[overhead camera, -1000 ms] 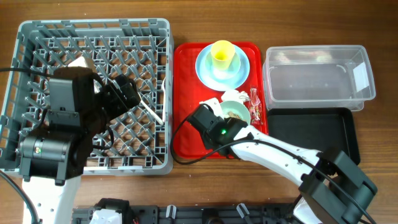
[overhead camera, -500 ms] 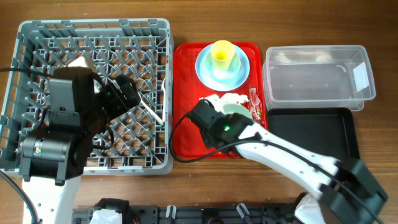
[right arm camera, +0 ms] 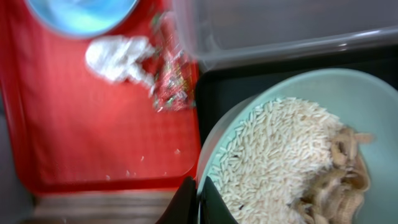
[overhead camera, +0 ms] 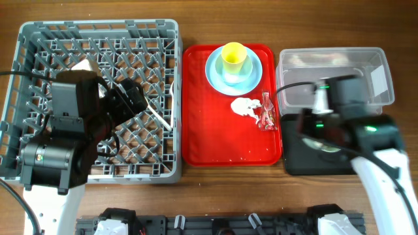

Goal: Sort waste into correct bins and load items into the dishwasher rack
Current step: 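Lift the bowl with the right gripper and tip scraps onto the black tray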

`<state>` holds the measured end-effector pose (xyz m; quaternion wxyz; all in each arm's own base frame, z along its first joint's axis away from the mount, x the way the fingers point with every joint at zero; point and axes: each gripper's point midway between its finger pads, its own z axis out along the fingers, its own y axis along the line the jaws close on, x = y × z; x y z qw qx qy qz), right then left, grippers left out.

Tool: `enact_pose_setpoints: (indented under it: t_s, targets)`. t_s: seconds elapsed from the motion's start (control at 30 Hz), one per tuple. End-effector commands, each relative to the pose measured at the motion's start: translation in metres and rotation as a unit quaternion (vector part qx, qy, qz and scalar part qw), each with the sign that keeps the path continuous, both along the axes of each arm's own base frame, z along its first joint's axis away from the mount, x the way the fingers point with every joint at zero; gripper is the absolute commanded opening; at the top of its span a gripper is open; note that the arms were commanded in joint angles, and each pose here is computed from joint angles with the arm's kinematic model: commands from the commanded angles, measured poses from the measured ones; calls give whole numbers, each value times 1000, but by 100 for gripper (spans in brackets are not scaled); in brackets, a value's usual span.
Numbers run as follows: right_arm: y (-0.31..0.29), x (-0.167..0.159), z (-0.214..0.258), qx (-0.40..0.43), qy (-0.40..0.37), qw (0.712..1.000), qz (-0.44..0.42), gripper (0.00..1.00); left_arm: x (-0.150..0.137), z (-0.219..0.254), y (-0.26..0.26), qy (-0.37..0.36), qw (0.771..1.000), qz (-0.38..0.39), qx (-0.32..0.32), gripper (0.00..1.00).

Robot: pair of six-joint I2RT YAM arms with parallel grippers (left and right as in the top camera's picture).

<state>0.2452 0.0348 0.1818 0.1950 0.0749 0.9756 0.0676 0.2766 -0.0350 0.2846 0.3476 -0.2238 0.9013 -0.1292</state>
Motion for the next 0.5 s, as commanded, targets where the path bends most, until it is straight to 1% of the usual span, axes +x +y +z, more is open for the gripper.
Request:
enact_pose_setpoints:
  t_s: [0.0, 0.07, 0.13, 0.17, 0.23, 0.33, 0.37, 0.47]
  targets:
    - [-10, -4, 20, 90, -51, 994, 33, 4, 0, 2, 1, -3, 1000, 2, -4, 100]
    - [-28, -1, 24, 137, -78, 987, 17, 4, 0, 2, 1, -3, 1000, 2, -4, 100]
    - [-40, -2, 20, 168, -88, 982, -2, 4, 0, 2, 1, -3, 1000, 2, -4, 100]
    - [-44, -2, 17, 209, -102, 973, -8, 4, 0, 2, 1, -3, 1000, 2, -5, 100]
    - [-49, -2, 12, 251, -119, 961, -17, 4, 0, 2, 1, -3, 1000, 2, -4, 100]
    - [-59, -1, 6, 324, -161, 931, -37, 4, 0, 2, 1, -3, 1000, 2, -5, 100]
    - [-63, 0, 7, 354, -189, 915, -39, 4, 0, 2, 1, -3, 1000, 2, -5, 100]
    - [-72, 1, 0, 401, -217, 888, -60, 4, 0, 2, 1, -3, 1000, 2, -4, 100]
